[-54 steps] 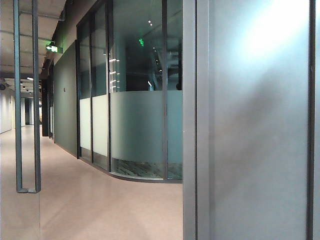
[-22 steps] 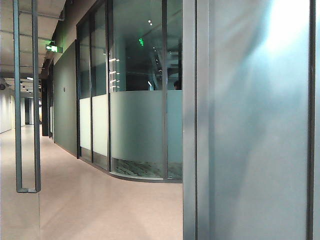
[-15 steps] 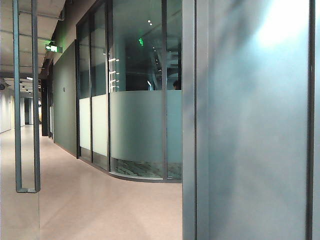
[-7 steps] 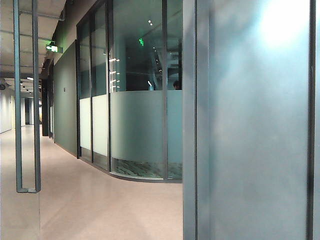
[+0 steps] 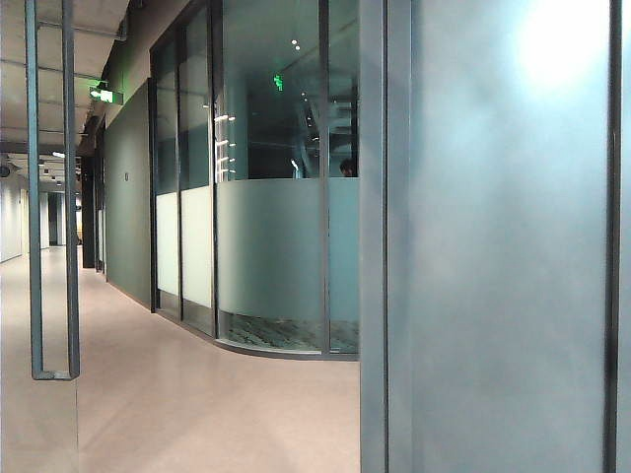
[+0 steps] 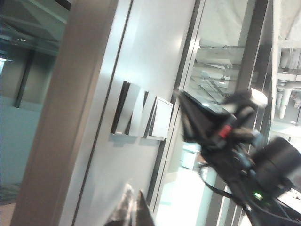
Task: Raise the arm to find the leftmost switch on the wall and turn off the lights.
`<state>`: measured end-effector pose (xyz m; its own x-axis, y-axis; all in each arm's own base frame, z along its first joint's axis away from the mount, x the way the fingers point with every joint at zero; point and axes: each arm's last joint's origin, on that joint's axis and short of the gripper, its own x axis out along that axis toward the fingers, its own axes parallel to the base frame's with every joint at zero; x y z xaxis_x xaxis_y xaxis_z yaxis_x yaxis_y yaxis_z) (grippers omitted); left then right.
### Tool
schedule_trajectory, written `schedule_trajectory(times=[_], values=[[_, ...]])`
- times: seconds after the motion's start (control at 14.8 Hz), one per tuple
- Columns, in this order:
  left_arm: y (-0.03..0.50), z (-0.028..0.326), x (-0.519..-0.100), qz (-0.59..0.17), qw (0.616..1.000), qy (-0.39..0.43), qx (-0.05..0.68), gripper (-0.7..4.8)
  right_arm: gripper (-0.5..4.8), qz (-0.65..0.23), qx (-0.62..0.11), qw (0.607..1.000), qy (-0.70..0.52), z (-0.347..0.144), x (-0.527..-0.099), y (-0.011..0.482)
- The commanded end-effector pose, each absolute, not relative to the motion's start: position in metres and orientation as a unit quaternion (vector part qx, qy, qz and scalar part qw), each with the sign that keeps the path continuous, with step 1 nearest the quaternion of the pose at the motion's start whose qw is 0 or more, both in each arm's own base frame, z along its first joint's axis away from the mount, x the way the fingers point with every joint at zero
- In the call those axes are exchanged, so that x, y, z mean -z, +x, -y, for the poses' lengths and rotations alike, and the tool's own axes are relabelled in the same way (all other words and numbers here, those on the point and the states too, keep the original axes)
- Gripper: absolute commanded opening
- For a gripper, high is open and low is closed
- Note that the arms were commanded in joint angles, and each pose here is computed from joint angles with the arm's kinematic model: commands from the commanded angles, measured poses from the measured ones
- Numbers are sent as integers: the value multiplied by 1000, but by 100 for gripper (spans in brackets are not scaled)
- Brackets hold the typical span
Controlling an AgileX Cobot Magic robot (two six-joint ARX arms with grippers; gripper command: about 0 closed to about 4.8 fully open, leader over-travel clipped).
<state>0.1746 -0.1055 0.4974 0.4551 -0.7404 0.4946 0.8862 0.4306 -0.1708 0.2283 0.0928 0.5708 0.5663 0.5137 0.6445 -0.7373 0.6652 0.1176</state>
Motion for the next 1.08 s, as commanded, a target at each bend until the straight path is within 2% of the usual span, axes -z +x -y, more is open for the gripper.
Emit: schedule_trajectory(times=[0.07, 0.4, 1.08], values=[[172, 104, -500, 188, 825, -204, 492, -5, -1, 296, -363, 864, 184, -101, -579, 245], [172, 104, -501, 188, 825, -204, 492, -5, -1, 295, -333, 880, 169, -110, -572, 272], [172, 104, -501, 189, 825, -204, 492, -5, -1, 322, -270, 892, 165, -109, -570, 282]])
